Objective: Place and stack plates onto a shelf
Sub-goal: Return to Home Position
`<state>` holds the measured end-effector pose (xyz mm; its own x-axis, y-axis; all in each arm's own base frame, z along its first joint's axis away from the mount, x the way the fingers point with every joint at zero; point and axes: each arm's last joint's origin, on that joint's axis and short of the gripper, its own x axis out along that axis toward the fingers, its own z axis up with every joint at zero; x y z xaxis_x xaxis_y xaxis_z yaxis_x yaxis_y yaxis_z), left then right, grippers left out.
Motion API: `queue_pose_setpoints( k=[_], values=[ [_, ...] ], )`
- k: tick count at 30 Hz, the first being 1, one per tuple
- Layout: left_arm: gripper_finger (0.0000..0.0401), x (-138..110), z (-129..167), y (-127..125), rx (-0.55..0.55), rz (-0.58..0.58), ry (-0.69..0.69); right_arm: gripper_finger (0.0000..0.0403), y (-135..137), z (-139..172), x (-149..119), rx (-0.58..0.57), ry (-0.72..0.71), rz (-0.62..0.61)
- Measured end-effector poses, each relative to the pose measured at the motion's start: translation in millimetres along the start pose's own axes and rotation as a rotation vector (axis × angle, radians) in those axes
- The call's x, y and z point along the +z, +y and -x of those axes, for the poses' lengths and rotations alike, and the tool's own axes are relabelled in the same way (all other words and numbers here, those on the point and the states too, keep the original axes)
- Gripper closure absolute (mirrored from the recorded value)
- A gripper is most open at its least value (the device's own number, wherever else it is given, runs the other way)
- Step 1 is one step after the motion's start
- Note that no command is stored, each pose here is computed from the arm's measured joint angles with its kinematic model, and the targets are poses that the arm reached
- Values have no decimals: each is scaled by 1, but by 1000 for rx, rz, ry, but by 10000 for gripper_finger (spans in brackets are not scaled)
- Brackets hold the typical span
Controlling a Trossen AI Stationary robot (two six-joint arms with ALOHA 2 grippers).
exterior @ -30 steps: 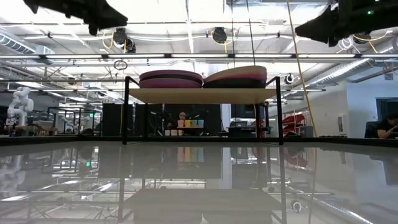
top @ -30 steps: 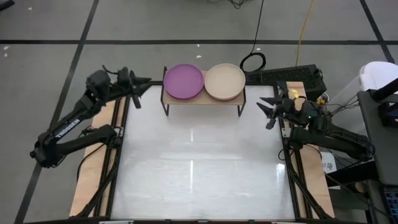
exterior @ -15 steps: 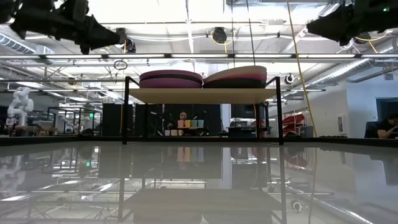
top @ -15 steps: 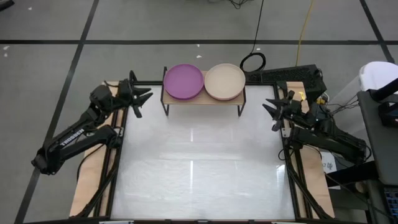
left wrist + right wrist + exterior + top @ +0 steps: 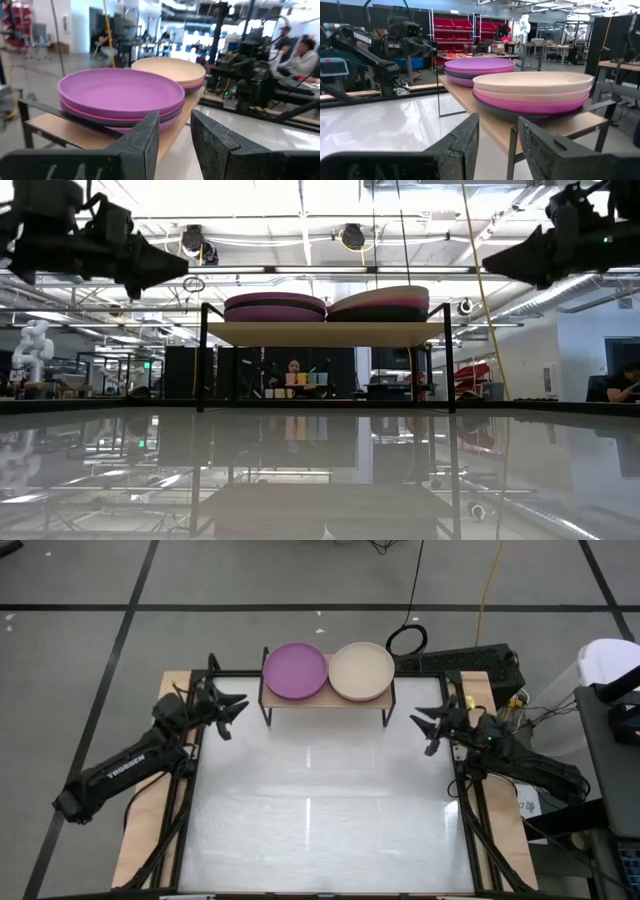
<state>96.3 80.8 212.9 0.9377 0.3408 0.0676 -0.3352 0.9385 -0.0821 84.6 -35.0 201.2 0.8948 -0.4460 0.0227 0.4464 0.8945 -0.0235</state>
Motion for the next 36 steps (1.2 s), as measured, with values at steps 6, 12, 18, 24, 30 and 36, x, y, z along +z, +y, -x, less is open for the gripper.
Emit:
queue_pose_setpoints(
  k=[6, 12, 18, 24, 30, 36],
  values=[
    [286, -26, 4, 0, -19, 20, -38, 286, 1, -1, -4, 25, 7, -39],
    [286, -39, 6, 0, -43, 48, 24, 312, 1, 2, -2, 27, -11, -42],
    [331, -40, 5, -3, -116, 21, 35, 352, 0, 4, -6, 2, 24, -33],
    [394, -40, 5, -5, -167, 16, 41, 398, 0, 4, -13, 1, 97, -32],
    [396, -41, 7, -7, -201, 33, 55, 400, 0, 5, -17, 0, 132, -45],
    [397, -43, 8, -7, -195, -3, 68, 402, 1, -1, -32, 4, 121, -18]
  ],
)
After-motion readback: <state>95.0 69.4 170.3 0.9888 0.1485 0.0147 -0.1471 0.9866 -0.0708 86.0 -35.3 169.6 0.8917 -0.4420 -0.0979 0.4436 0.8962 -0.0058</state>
